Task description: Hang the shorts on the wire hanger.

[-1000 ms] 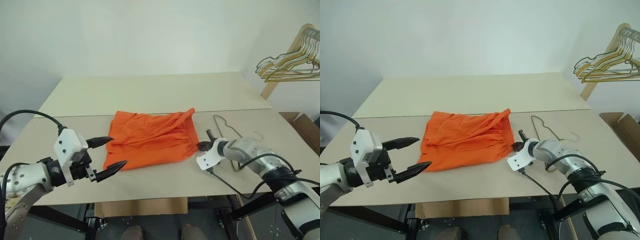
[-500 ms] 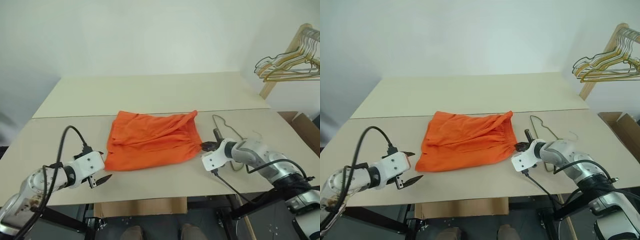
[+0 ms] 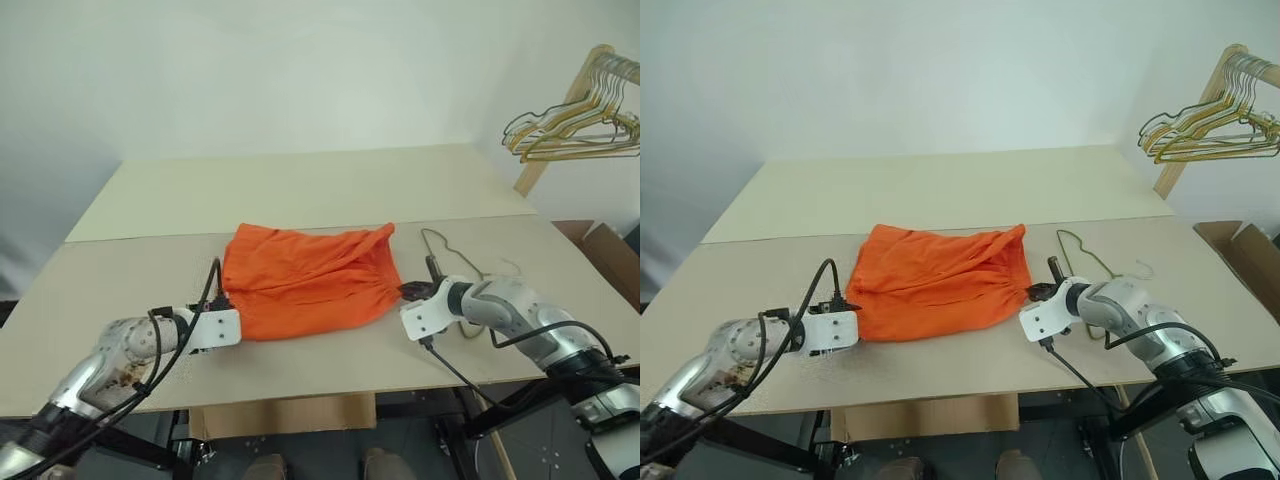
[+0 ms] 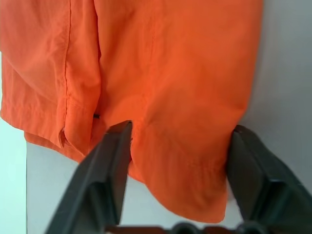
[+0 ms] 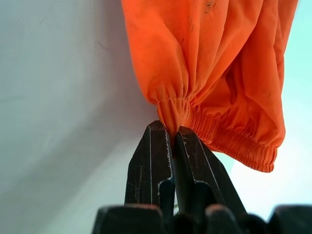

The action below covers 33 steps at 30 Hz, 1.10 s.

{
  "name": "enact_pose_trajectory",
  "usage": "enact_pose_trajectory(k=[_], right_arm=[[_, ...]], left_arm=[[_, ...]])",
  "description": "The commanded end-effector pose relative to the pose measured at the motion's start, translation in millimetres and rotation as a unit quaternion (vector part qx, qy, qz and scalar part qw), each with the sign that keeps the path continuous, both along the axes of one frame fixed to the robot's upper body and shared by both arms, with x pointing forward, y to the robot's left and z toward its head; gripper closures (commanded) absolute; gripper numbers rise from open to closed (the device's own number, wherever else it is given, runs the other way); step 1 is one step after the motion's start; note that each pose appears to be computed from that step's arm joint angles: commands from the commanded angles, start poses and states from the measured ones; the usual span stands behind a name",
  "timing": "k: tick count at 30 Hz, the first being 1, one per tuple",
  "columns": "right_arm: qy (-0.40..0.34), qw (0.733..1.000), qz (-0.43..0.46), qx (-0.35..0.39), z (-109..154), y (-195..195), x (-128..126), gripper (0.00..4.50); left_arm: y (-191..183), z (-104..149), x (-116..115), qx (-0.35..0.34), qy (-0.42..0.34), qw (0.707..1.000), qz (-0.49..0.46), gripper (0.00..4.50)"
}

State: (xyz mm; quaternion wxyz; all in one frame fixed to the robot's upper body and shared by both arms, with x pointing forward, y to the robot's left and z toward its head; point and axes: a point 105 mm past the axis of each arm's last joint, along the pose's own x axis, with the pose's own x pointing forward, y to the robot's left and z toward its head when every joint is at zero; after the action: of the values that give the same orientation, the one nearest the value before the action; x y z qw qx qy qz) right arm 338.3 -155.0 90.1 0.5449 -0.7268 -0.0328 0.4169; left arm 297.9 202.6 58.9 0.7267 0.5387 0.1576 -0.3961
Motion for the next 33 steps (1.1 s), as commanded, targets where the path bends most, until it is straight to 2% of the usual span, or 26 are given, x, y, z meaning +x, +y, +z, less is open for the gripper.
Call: enact_pose_trajectory(k=[1, 5, 6, 8, 10, 14, 19, 23, 25, 28, 30, 33], right_arm=[[-0.021, 0.999, 0.001, 0.027, 18, 4, 0, 4.5], [-0.016, 0.999, 0.002, 0.028, 17, 4, -3, 4.5], [-0.015, 0.999, 0.002, 0.028, 16, 5, -3, 4.5], [-0.011, 0.999, 0.003, 0.031, 15, 5, -4, 4.5], [-0.002, 0.999, 0.014, 0.038, 14, 8, -7, 4.5], [0.023, 0.996, 0.05, 0.065, 16, 16, -22, 4.5], [0.1, 0.982, 0.12, 0.104, 15, 20, -60, 4.5], [0.149, 0.976, 0.126, 0.101, 10, 14, -76, 4.5], [0.157, 0.974, 0.102, 0.127, 14, 15, -69, 4.5], [0.142, 0.964, 0.047, 0.222, 40, 28, -38, 4.5], [0.092, 0.953, 0.008, 0.289, 73, 37, 2, 4.5], [0.009, 0.923, -0.067, 0.379, 122, 45, 63, 4.5]], left_arm=[[4, -10, 6, 0.016, 0.003, 1.0, 0.009, 2.99], [4, -5, 13, 0.014, -0.013, 1.0, 0.008, 4.29], [6, -3, 14, 0.013, -0.016, 1.0, 0.01, 4.47], [9, 1, 15, 0.012, -0.019, 1.0, 0.013, 4.47], [12, 8, 7, 0.001, 0.006, 1.0, 0.0, 4.47], [21, 26, -28, -0.004, 0.074, 0.996, -0.058, 4.47], [42, 47, -69, 0.017, 0.135, 0.986, -0.097, 4.47], [41, 57, -96, 0.005, 0.175, 0.977, -0.118, 4.47], [33, 60, -88, -0.021, 0.146, 0.984, -0.104, 4.47], [27, 74, -46, -0.055, 0.059, 0.995, -0.06, 4.47], [30, 103, -2, -0.079, -0.006, 0.996, -0.034, 4.47], [37, 156, 70, -0.102, -0.123, 0.987, 0.024, 4.47]])
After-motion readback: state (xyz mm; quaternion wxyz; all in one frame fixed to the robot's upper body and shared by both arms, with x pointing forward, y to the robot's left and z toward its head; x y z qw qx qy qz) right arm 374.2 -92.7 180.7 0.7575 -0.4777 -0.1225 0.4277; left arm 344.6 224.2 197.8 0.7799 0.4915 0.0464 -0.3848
